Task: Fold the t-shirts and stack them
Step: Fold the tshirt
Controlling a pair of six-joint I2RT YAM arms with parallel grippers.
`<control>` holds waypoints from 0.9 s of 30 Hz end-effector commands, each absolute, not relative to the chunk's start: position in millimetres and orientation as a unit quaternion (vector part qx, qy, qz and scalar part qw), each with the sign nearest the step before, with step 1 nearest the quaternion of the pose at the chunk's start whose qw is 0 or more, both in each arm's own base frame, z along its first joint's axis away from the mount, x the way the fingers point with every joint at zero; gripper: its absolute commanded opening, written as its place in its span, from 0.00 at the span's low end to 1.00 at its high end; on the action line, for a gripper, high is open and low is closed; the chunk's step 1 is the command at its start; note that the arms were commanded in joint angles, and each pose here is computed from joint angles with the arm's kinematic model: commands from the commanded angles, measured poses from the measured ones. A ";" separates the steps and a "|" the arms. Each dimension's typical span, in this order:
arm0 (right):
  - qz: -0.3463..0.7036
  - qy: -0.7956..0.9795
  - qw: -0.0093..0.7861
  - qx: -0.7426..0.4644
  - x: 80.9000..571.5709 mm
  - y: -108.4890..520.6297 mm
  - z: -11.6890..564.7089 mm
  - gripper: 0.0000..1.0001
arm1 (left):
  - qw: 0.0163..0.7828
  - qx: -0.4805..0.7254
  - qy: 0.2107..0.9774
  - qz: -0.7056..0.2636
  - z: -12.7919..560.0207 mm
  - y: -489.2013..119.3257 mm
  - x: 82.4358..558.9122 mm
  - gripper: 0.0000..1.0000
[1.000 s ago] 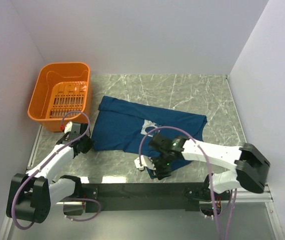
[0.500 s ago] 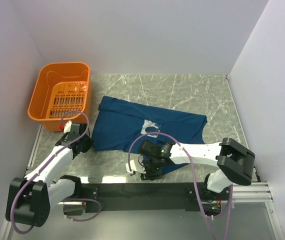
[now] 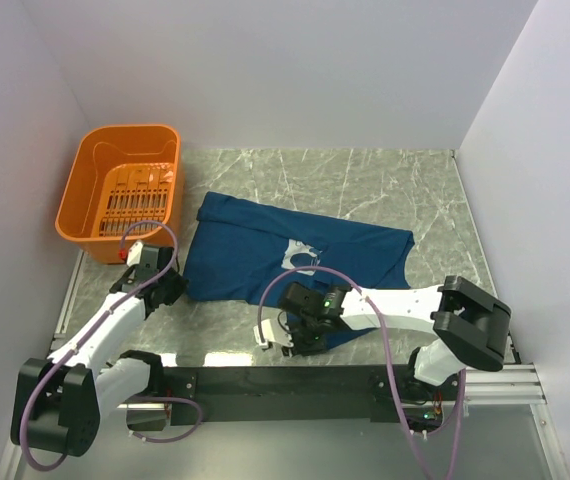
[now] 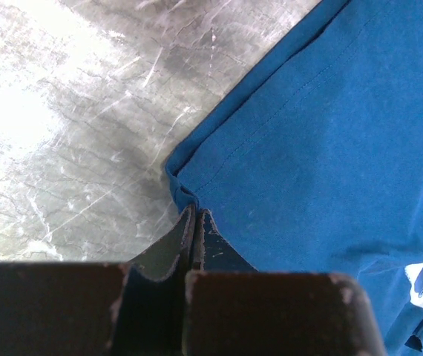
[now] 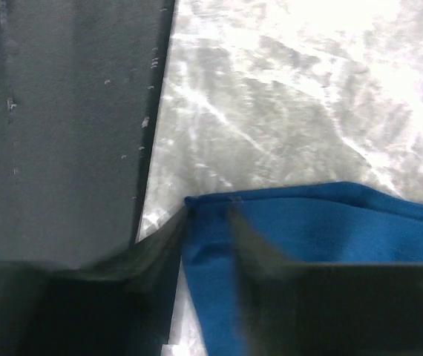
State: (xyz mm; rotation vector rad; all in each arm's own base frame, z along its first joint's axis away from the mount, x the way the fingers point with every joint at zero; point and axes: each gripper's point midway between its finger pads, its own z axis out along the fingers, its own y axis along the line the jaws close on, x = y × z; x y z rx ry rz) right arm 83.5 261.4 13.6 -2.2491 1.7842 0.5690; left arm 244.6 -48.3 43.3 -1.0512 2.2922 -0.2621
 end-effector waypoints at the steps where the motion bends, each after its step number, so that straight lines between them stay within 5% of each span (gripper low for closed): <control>1: 0.178 0.619 0.084 -0.760 81.1 251.1 -0.7 0.27 | 0.310 -0.389 0.861 -0.109 50.0 -49.2 248.0 0.01; 5: 0.208 0.608 0.103 -0.759 78.0 256.8 21.1 0.00 | 0.312 -0.389 0.860 -0.104 52.3 -47.1 245.9 0.01; 14: 0.348 0.593 0.132 -0.714 88.5 209.0 110.6 0.00 | 0.315 -0.389 0.858 -0.116 60.2 -49.1 240.6 0.01; 27: 0.288 0.710 0.238 -0.597 126.1 127.2 131.9 0.00 | 0.331 -0.394 0.852 -0.097 87.2 -40.3 243.3 0.01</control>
